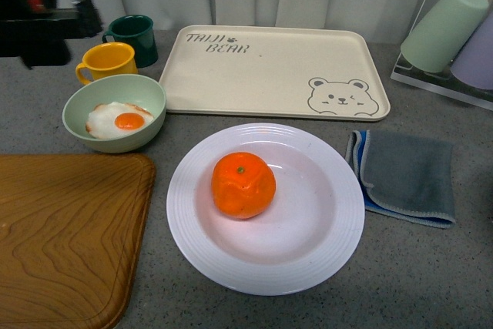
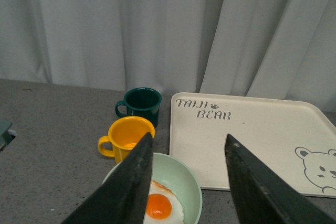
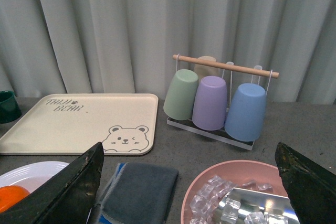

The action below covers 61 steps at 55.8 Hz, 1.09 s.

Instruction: Place orange and plate with both arms

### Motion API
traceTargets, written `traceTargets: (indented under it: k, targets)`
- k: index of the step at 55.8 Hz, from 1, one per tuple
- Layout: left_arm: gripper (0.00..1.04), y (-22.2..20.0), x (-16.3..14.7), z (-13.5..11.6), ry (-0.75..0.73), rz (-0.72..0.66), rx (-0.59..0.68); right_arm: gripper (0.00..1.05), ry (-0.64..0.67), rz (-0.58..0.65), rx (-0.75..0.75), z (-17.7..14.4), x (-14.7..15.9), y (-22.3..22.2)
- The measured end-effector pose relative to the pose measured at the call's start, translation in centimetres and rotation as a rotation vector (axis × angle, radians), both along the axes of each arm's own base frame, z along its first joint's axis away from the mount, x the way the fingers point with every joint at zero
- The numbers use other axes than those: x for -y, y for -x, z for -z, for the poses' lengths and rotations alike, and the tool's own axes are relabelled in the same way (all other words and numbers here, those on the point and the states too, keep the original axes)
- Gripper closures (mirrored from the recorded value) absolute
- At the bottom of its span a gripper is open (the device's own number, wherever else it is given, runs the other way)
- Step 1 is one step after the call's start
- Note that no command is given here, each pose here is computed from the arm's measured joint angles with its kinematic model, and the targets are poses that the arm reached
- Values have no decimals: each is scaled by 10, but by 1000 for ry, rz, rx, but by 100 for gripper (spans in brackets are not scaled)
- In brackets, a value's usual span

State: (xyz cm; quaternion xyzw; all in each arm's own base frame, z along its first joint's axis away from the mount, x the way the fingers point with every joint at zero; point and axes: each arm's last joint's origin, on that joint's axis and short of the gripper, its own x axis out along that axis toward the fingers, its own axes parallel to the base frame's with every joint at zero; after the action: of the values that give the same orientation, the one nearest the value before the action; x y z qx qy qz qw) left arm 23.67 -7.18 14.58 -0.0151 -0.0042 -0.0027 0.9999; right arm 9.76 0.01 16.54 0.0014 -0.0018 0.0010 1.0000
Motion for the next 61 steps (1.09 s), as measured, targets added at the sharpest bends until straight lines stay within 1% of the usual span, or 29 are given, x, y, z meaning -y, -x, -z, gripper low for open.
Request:
traceTargets:
  k: [7, 8, 10, 20, 24, 29, 43, 46, 49, 61]
  targets:
    - [93, 20, -18, 2, -18, 3, -30, 9, 0, 0, 0, 0, 0, 0]
    - [93, 21, -19, 2, -19, 2, -30, 9, 0, -1, 0, 0, 0, 0]
    - [101, 26, -24, 1, -20, -3, -32, 9, 0, 0, 0, 0, 0, 0]
    - [101, 48, -40, -5, -24, 7, -24, 9, 0, 0, 0, 0, 0, 0]
    - [101, 53, -44, -9, -28, -1, -45, 9, 0, 0, 0, 0, 0, 0]
    - [101, 63, -50, -15, -25, -3, -26, 9, 0, 0, 0, 0, 0, 0]
    - [101, 83, -60, -16, -24, -1, -24, 9, 0, 0, 0, 0, 0, 0]
    - [101, 86, -65, -17, -23, 21, -21, 9, 0, 0, 0, 0, 0, 0]
    - [101, 90, -70, -18, -23, -3, -19, 9, 0, 0, 0, 0, 0, 0]
    - [101, 103, -71, -24, -23, -4, 2, 9, 0, 0, 0, 0, 0, 0]
